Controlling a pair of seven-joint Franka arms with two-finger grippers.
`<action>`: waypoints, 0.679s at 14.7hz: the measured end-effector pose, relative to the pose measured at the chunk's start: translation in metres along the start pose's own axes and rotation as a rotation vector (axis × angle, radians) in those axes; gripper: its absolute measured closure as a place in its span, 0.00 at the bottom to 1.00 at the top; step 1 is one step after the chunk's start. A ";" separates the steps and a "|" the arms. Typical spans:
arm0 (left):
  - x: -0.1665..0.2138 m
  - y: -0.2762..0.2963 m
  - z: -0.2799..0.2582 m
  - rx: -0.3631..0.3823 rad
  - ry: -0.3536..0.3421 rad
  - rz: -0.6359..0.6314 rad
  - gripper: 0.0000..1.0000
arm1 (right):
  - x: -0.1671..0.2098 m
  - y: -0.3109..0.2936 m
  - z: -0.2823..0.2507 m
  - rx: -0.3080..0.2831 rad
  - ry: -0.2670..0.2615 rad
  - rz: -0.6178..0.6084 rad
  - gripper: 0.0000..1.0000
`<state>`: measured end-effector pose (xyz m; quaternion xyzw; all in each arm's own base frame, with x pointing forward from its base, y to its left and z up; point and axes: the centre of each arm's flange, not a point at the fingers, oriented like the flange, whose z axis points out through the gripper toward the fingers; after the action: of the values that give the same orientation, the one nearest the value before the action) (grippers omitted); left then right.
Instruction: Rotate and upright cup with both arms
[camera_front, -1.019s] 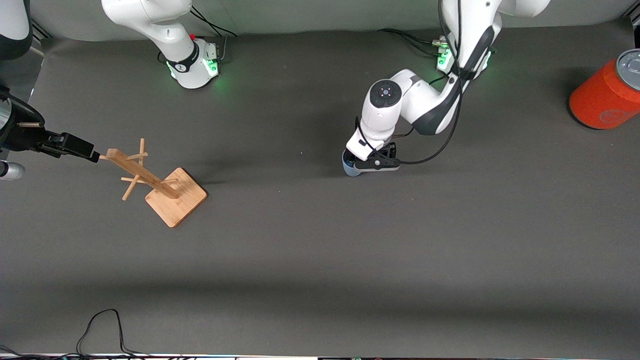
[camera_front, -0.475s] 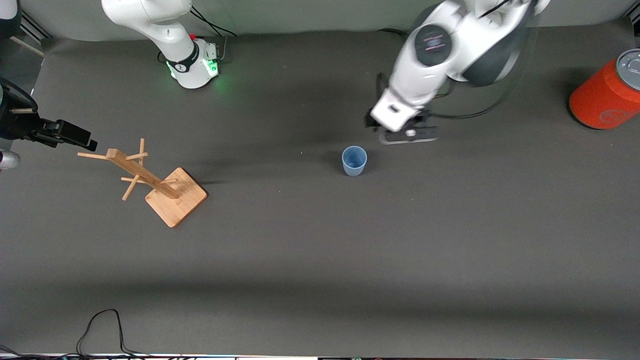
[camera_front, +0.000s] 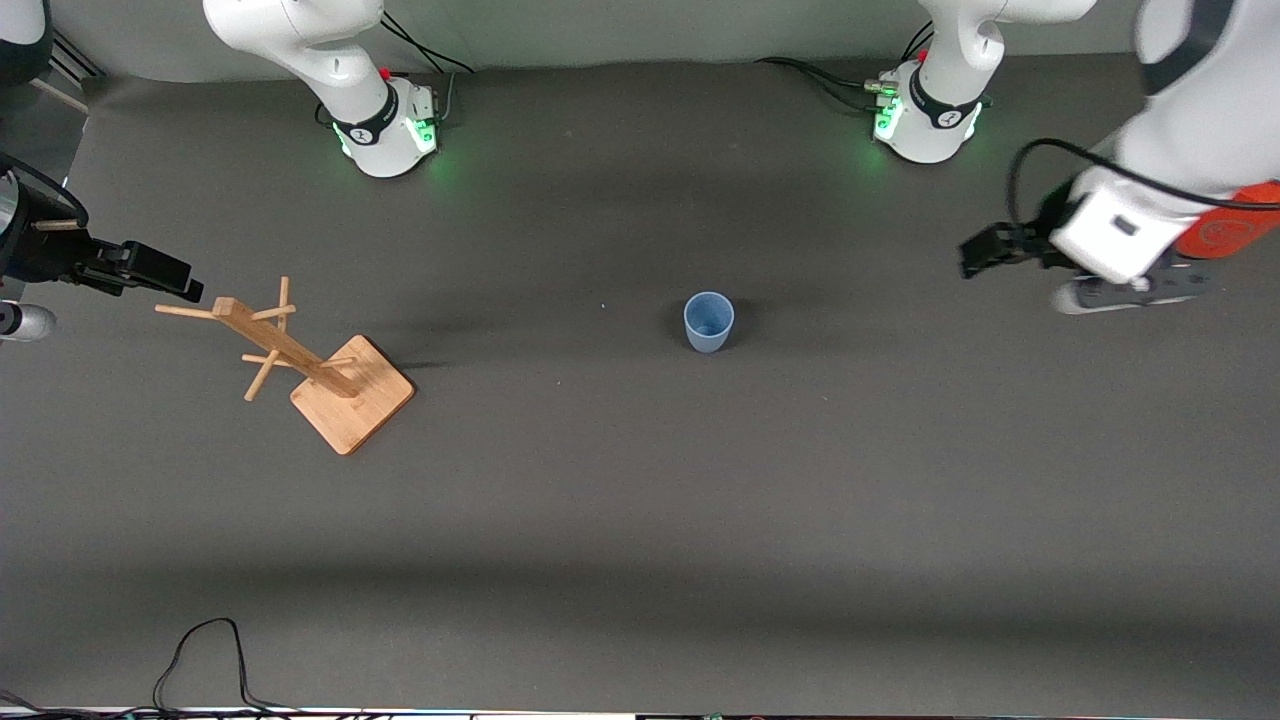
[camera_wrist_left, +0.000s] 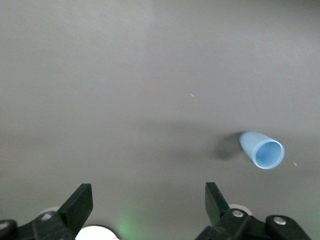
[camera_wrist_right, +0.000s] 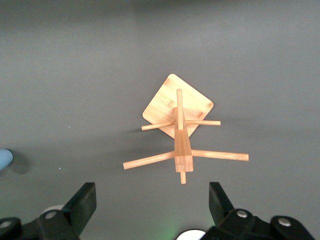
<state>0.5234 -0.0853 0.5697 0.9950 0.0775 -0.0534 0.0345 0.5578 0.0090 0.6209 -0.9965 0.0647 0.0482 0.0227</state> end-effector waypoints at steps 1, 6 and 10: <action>0.004 -0.010 -0.005 0.008 0.013 -0.005 0.00 | 0.001 0.000 -0.001 0.000 0.003 -0.020 0.00; 0.015 -0.032 -0.027 0.014 0.061 0.017 0.00 | 0.006 -0.003 -0.006 -0.002 0.017 -0.048 0.00; 0.031 -0.053 -0.044 0.023 0.026 0.045 0.00 | 0.007 -0.012 -0.007 0.001 0.018 -0.069 0.00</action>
<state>0.5502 -0.0247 0.6065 0.9974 0.0549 -0.0406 0.0231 0.5668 0.0196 0.6273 -0.9985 0.0307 0.0382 0.0244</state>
